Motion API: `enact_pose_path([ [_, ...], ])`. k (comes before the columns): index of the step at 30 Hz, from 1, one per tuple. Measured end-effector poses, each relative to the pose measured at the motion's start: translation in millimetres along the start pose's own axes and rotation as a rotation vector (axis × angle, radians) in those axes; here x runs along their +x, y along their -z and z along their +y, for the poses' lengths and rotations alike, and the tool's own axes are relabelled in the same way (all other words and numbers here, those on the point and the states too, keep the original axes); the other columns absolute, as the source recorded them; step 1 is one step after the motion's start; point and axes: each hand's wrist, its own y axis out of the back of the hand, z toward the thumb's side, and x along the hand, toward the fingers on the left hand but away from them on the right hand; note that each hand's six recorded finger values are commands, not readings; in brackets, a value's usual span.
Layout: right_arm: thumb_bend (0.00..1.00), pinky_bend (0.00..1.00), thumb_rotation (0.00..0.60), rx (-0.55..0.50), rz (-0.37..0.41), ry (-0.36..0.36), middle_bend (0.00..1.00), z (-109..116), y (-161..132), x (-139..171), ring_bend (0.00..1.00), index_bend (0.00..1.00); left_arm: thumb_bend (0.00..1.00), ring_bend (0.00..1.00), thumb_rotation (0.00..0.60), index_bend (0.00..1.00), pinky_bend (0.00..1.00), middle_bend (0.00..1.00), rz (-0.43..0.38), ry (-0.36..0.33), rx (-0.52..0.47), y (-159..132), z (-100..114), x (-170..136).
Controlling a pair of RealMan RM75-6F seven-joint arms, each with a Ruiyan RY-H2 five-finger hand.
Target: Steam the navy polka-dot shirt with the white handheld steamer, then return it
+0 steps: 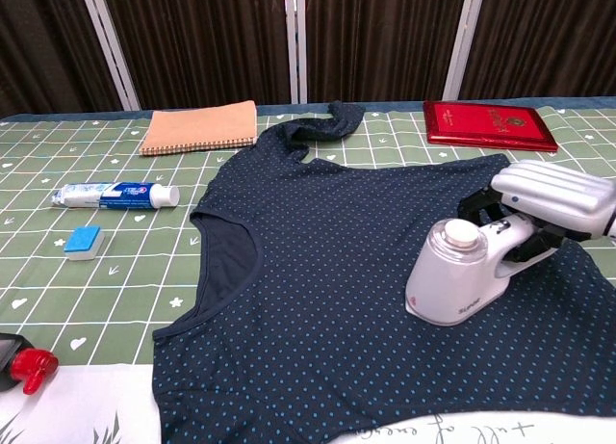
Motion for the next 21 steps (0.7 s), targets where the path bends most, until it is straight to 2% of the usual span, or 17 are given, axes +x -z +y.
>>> enact_pose_path([
  [7, 0.61, 0.93, 0.600, -0.017, 0.096, 0.046, 0.68, 3, -31, -19, 0.71, 0.75, 0.00, 0.00, 0.600, 0.00, 0.00, 0.00, 0.001, 0.000, -0.001, 1, 0, 0],
  [12, 0.61, 0.93, 0.600, -0.012, 0.142, 0.041, 0.68, -4, -49, -25, 0.71, 0.75, 0.00, 0.00, 0.600, 0.00, 0.00, 0.00, 0.003, -0.001, -0.004, 1, 1, 0],
  [16, 0.61, 0.93, 0.600, -0.001, 0.141, 0.036, 0.68, -6, -49, -25, 0.71, 0.75, 0.00, 0.00, 0.600, 0.00, 0.00, 0.00, 0.005, -0.003, -0.006, 3, 2, 0],
  [21, 0.61, 0.93, 0.600, 0.010, 0.100, 0.032, 0.68, -2, -34, -19, 0.71, 0.75, 0.00, 0.00, 0.600, 0.00, 0.00, 0.00, 0.006, -0.001, -0.003, 3, 1, 0],
])
